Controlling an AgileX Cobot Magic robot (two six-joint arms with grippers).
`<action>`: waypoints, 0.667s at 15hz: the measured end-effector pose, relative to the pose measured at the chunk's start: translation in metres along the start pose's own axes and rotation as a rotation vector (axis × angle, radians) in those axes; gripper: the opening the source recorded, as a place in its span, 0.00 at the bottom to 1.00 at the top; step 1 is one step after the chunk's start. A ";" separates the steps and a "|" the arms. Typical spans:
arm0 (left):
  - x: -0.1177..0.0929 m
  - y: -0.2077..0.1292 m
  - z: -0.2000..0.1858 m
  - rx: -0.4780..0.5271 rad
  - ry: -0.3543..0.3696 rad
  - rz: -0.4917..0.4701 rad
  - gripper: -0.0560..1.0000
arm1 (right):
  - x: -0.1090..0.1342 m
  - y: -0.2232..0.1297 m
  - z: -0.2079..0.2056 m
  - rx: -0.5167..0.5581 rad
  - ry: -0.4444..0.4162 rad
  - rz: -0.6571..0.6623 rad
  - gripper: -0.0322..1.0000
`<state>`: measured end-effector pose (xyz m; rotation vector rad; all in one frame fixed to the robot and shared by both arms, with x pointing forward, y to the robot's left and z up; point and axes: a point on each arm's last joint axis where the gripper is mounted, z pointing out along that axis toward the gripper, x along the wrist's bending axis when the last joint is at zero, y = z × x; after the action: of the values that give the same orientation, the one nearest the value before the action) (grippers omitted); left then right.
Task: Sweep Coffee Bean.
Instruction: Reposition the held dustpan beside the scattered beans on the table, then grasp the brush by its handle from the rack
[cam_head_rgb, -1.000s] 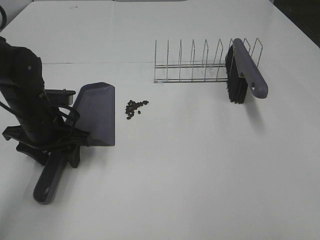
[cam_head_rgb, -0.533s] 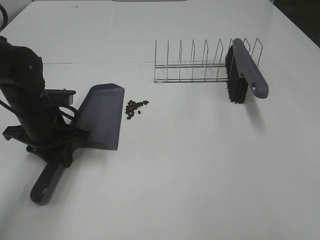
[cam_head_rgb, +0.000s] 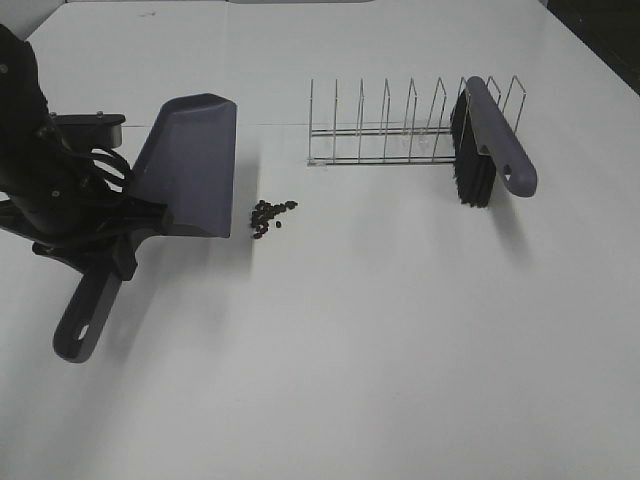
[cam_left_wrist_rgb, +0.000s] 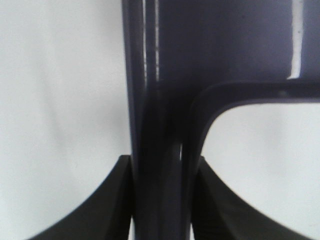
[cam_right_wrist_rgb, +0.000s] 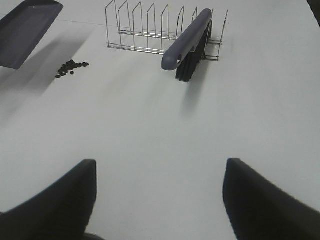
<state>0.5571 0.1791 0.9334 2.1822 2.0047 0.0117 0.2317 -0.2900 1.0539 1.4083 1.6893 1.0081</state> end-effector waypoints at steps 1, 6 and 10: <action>0.000 -0.001 -0.001 0.009 0.004 -0.001 0.31 | 0.000 0.000 0.000 0.000 0.000 0.000 0.69; 0.001 -0.003 -0.001 0.033 0.011 -0.003 0.31 | -0.008 0.048 0.025 -0.039 -0.017 0.023 0.68; 0.001 -0.003 -0.001 0.033 0.013 0.000 0.31 | -0.018 0.100 0.074 0.054 -0.018 0.031 0.68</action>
<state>0.5538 0.1806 0.9339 2.2072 2.0263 -0.0080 0.3440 -0.2885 1.1110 1.4777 1.6978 0.9703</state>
